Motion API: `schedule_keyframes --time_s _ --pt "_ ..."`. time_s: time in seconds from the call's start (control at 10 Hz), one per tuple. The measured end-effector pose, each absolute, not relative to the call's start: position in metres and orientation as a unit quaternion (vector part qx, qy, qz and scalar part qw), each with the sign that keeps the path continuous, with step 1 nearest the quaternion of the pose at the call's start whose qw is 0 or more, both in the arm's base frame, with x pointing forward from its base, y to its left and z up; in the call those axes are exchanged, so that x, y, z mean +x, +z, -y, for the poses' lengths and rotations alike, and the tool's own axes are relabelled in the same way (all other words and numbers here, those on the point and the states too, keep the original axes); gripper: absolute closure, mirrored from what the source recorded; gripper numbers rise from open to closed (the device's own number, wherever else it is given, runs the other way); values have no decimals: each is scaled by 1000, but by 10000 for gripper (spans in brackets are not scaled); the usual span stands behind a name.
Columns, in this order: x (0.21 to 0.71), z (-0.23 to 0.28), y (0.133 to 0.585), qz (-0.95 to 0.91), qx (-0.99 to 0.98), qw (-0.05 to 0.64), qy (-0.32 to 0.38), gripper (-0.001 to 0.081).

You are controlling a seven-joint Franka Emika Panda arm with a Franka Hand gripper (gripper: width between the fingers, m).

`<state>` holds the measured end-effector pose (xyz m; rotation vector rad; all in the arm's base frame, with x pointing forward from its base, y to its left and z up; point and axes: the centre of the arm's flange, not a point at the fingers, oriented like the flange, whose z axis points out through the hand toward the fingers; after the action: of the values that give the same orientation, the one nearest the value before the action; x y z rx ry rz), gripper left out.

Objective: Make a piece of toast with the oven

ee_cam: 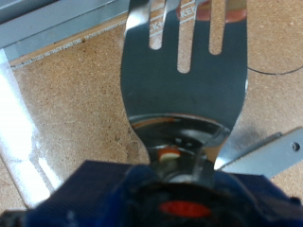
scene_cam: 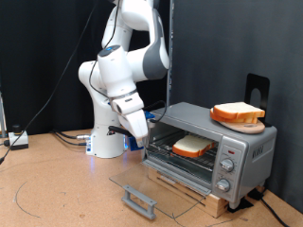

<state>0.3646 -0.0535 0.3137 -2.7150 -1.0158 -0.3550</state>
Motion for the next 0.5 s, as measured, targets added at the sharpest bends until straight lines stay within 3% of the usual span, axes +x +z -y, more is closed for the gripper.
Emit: schedule_keyframes --time_s 0.5 --pt "361 78 328 320 -922 153 -153 339"
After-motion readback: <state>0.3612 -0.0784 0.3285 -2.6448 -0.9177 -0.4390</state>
